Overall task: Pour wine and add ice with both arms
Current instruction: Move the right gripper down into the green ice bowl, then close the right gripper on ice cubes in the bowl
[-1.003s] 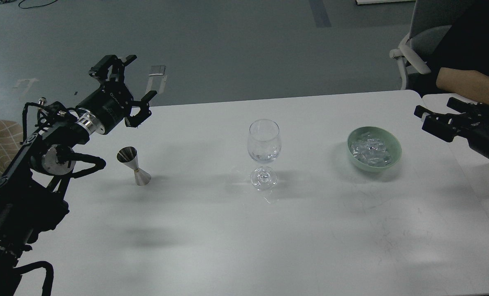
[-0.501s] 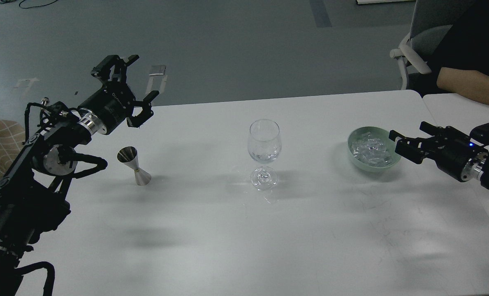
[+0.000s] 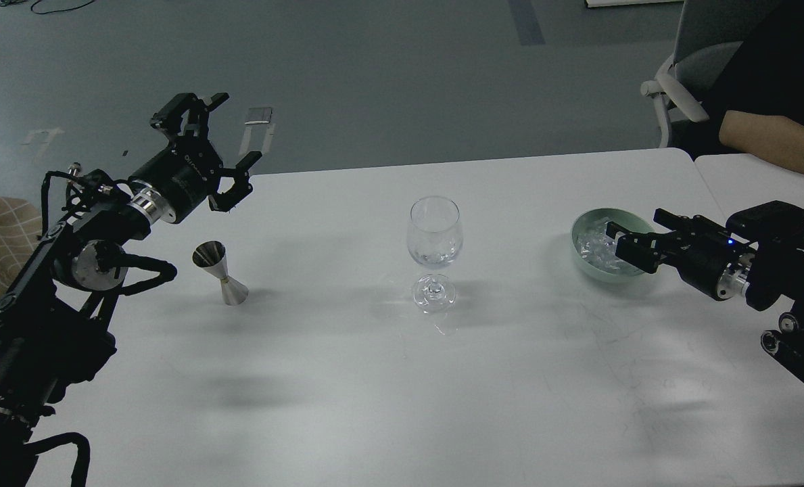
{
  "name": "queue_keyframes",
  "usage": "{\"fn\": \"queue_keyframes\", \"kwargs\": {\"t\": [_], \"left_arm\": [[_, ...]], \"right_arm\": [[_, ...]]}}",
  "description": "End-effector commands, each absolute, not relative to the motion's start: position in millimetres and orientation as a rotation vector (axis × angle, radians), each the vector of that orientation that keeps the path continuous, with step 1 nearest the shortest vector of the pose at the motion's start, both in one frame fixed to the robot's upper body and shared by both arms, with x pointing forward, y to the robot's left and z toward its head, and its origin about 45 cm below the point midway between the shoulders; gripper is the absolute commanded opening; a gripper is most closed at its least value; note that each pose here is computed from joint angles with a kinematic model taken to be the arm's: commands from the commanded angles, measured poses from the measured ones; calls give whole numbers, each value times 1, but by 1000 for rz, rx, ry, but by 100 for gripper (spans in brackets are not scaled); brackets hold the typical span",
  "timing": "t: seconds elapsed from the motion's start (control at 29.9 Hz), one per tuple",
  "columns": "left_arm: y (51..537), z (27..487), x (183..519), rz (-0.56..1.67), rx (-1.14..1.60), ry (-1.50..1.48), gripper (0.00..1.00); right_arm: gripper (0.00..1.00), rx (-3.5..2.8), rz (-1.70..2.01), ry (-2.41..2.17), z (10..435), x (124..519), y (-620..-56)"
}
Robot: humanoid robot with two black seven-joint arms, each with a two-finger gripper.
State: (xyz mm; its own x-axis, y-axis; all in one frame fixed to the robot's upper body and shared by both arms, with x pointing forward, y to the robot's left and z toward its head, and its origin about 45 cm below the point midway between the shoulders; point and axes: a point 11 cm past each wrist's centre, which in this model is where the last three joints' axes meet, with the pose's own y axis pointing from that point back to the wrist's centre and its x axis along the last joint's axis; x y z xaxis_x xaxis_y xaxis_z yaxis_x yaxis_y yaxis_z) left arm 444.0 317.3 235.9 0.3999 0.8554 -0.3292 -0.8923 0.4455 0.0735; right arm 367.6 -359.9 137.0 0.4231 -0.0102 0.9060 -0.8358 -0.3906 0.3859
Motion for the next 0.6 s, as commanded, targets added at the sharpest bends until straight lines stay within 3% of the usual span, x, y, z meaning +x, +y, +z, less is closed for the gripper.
{"fn": "queue_keyframes", "kwargs": {"t": [0.0,0.23,0.57], "left_arm": [[317,236,444,1109,-121,341,98],[317,236,444,1109,-121,341,98],[318,236,444,1110,-120,340,98]], "right_arm": [[74,1735,1089,-738,134,368,-358],[56,1732,1091,-697,130,368,-356],[56,1728,1082,-692,128,368,-358]]}}
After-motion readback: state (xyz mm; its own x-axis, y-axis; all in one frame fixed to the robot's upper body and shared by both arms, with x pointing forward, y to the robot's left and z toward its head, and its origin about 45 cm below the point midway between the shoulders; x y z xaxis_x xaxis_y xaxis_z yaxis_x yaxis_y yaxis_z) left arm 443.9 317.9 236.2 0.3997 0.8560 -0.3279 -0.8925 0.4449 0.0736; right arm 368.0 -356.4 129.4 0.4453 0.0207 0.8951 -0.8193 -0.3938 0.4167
